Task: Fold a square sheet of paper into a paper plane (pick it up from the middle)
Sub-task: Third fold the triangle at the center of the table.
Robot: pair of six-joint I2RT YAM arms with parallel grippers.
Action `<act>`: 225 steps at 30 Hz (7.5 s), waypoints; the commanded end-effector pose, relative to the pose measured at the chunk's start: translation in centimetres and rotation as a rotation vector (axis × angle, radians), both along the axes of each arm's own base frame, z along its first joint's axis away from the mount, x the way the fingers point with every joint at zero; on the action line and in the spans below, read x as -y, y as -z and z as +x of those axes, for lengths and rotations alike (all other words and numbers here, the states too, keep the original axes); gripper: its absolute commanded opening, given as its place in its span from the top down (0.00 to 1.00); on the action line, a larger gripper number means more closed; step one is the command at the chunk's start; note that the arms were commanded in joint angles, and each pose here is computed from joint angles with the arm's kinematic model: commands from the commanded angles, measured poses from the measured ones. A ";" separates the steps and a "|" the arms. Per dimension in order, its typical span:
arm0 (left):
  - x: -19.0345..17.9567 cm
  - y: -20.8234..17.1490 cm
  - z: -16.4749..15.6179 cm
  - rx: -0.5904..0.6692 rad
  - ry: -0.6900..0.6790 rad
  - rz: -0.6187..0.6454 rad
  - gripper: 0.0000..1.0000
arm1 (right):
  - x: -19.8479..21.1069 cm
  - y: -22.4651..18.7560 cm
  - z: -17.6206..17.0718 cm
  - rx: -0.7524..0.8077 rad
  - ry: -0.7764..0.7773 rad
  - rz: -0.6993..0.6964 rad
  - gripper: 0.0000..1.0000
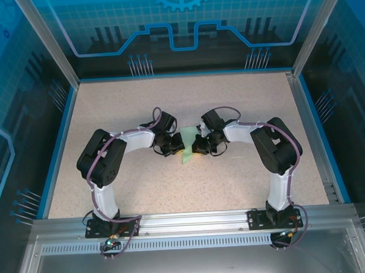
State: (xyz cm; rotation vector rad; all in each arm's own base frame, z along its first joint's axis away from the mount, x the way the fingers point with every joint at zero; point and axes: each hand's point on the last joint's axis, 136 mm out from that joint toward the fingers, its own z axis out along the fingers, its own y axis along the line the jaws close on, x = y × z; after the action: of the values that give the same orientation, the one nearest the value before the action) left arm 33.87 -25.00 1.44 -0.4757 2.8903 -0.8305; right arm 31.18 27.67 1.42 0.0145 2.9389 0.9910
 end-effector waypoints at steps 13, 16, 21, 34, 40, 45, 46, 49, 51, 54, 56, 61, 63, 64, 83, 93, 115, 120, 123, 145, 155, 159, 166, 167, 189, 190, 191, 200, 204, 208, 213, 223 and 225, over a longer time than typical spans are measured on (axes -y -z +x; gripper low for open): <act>-1.9 2.6 -1.6 -0.070 0.002 0.124 0.99 | 3.3 1.9 2.3 -0.050 0.133 -0.019 1.00; -2.0 2.6 -1.6 -0.071 -0.001 0.132 0.99 | 3.4 0.8 2.8 -0.021 0.137 -0.002 1.00; -2.1 2.6 -1.7 -0.071 -0.001 0.134 0.99 | 3.0 -1.3 3.9 0.038 0.126 0.024 1.00; -2.1 2.8 -1.6 -0.072 -0.001 0.136 0.99 | 7.5 0.4 6.0 0.029 0.224 -0.090 1.00; -2.0 2.8 -1.6 -0.071 0.000 0.133 0.99 | 6.1 -3.7 5.8 0.133 0.192 -0.049 1.00; -2.0 2.8 -1.6 -0.068 -0.002 0.132 1.00 | 0.8 -3.9 1.2 0.091 0.042 0.022 1.00; -1.9 2.8 -1.5 -0.067 -0.002 0.131 0.99 | -0.2 -3.5 0.0 0.066 0.019 0.048 1.00; -1.9 2.8 -1.5 -0.066 -0.004 0.129 0.99 | -2.0 -2.9 -2.0 0.029 -0.014 0.093 1.00; -1.9 2.9 -1.5 -0.066 -0.008 0.128 1.00 | -2.5 -2.6 -2.6 0.027 -0.027 0.101 1.00; -1.9 2.9 -1.4 -0.065 -0.009 0.128 0.99 | -3.1 -2.4 -3.3 0.019 -0.037 0.130 1.00; -1.9 2.9 -1.4 -0.062 -0.009 0.127 1.00 | -3.3 -2.1 -3.8 0.010 -0.042 0.141 1.00; -1.9 2.9 -1.5 -0.065 -0.009 0.128 1.00 | -4.2 -1.7 -4.2 -0.002 -0.054 0.177 1.00; -2.0 2.9 -1.5 -0.064 -0.011 0.129 1.00 | -4.4 -1.7 -4.1 0.002 -0.058 0.180 1.00; -1.9 2.8 -1.5 -0.063 -0.010 0.128 0.99 | -4.5 -1.6 -4.0 0.001 -0.059 0.177 1.00; -1.8 2.9 -1.7 -0.068 -0.012 0.135 0.99 | -4.5 -0.8 -4.7 -0.017 -0.095 0.142 1.00; -1.9 3.0 -1.6 -0.068 -0.014 0.141 1.00 | -5.1 -0.9 -5.7 -0.017 -0.131 0.150 1.00; -2.1 3.0 -1.7 -0.067 -0.016 0.148 0.99 | -2.5 -3.2 -2.6 0.077 -0.051 0.092 1.00; -2.1 3.0 -1.6 -0.065 -0.013 0.148 0.99 | -2.4 -1.7 -1.8 0.047 -0.046 0.063 1.00; -2.1 3.0 -1.7 -0.067 -0.014 0.147 1.00 | -2.3 -0.7 -1.7 0.027 -0.043 0.041 1.00; -0.9 1.8 -0.8 -0.026 0.036 0.126 1.00 | 0.9 0.8 0.9 0.005 0.052 -0.052 1.00; 1.0 -4.5 0.1 0.140 0.076 0.008 0.83 | 1.7 1.7 -0.3 -0.070 0.126 -0.090 1.00; 1.2 -5.6 -1.5 0.159 0.058 -0.057 0.79 | 1.7 1.4 -0.6 -0.093 0.164 -0.080 1.00; 3.3 -3.5 -5.0 0.077 0.056 -0.156 0.87 | 1.7 1.3 -0.5 -0.108 0.186 -0.073 1.00; 3.4 -3.0 -5.2 0.065 0.056 -0.153 0.88 | 1.7 1.3 -0.4 -0.109 0.187 -0.071 1.00; 0.2 2.4 -7.5 -0.046 0.043 0.054 0.95 | 1.6 0.5 0.1 -0.077 0.149 -0.018 1.00; 0.0 2.5 -7.6 -0.051 0.041 0.058 0.95 | 1.3 -0.2 0.2 -0.056 0.137 0.004 1.00; -0.1 2.7 -7.6 -0.054 0.038 0.061 0.97 | 0.8 -1.2 0.4 -0.022 0.119 0.035 1.00; 0.0 2.8 -7.6 -0.053 0.037 0.060 1.00 | -2.2 -2.1 -1.5 0.020 -0.009 0.058 1.00; -0.2 2.6 -7.7 -0.049 0.033 0.062 1.00 | -2.4 -0.7 -2.0 -0.016 -0.011 0.049 1.00; -0.3 2.8 -7.7 -0.052 0.027 0.064 1.00 | -2.4 0.1 -2.5 -0.031 -0.024 0.050 1.00; -0.5 3.1 -8.0 -0.067 0.021 0.070 1.00 | -1.2 1.9 -2.6 -0.057 -0.018 0.015 1.00; -1.6 4.4 -9.6 -0.142 0.024 0.124 1.00 | 3.0 2.3 1.5 -0.005 0.064 -0.007 1.00; -1.8 4.7 -9.9 -0.154 0.027 0.137 1.00 | 3.9 2.3 2.2 0.000 0.085 -0.013 1.00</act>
State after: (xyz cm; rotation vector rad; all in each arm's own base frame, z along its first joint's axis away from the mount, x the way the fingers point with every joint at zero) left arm 27.84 -26.60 1.23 -0.4121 2.8870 -0.8716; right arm 31.73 26.93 1.12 0.0571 2.9003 1.1059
